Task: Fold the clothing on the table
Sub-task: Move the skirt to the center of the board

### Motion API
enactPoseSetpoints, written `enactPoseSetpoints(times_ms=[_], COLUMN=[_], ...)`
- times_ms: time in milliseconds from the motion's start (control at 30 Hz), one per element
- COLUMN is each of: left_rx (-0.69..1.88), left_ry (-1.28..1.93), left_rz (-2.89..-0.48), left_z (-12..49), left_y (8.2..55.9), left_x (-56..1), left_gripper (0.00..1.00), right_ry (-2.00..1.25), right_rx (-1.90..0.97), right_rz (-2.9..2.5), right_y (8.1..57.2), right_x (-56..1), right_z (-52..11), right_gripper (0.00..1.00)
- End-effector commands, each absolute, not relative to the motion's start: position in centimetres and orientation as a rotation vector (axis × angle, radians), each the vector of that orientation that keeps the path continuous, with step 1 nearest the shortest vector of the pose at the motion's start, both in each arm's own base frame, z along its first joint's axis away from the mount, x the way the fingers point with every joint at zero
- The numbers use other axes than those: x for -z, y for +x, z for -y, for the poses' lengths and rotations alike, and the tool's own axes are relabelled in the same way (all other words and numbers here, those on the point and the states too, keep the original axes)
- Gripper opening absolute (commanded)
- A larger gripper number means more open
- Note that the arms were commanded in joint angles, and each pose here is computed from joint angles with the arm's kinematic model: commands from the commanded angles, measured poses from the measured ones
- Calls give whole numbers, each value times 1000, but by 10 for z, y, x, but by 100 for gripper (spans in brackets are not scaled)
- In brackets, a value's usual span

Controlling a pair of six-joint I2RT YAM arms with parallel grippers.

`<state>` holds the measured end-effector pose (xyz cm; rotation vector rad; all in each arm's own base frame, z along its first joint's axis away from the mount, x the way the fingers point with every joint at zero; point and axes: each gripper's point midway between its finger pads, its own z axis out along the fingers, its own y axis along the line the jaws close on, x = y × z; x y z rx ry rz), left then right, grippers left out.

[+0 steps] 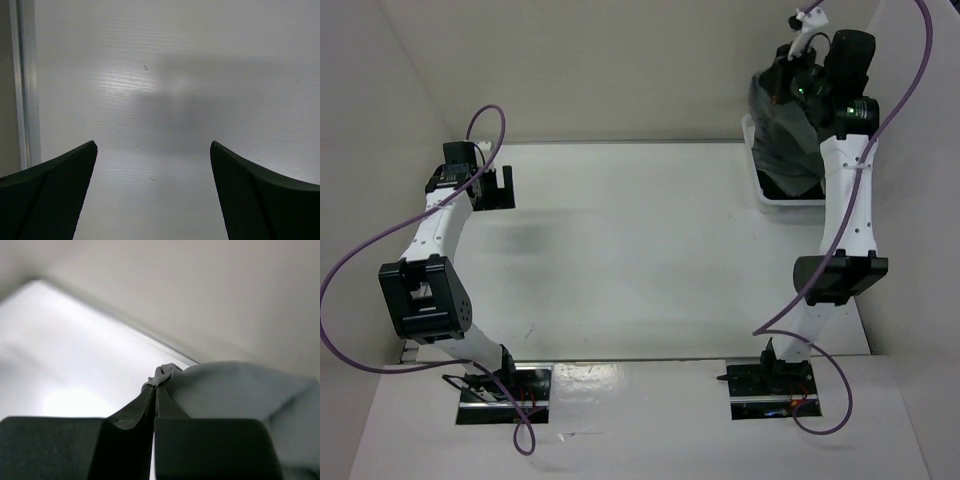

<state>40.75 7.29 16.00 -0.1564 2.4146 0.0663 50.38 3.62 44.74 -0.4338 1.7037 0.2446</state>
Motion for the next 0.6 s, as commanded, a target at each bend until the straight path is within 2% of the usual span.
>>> enactPoseSetpoints(times_ms=[0, 167, 200, 300, 400, 433, 567], left_rx=[-78, -77, -78, -78, -76, -76, -48], left_ry=[-150, -152, -151, -151, -152, -152, -141], left_rz=[-2357, -2371, -2359, -2363, -2380, -2380, -2380], left_z=[-75, -73, -73, -72, -71, -71, -67], left_y=[414, 406, 405, 398, 395, 395, 393], left_x=[-184, -179, -184, -179, -170, -170, -167], left_gripper=[100, 100, 100, 100, 100, 100, 100], right_ry=[-699, -856, -870, -1004, -1246, -1358, -1506], right_rx=[-703, -928, -937, -887, -862, -904, -947], right_rz=[-1700, -1665, -1676, -1763, -1847, -1828, -1838], right_y=[456, 424, 417, 400, 362, 332, 299], right_x=[-429, -409, -404, -359, -301, -290, -248], right_z=[-123, -148, -152, -188, -264, -300, -366], right_gripper=[0, 4, 0, 0, 0, 0, 0])
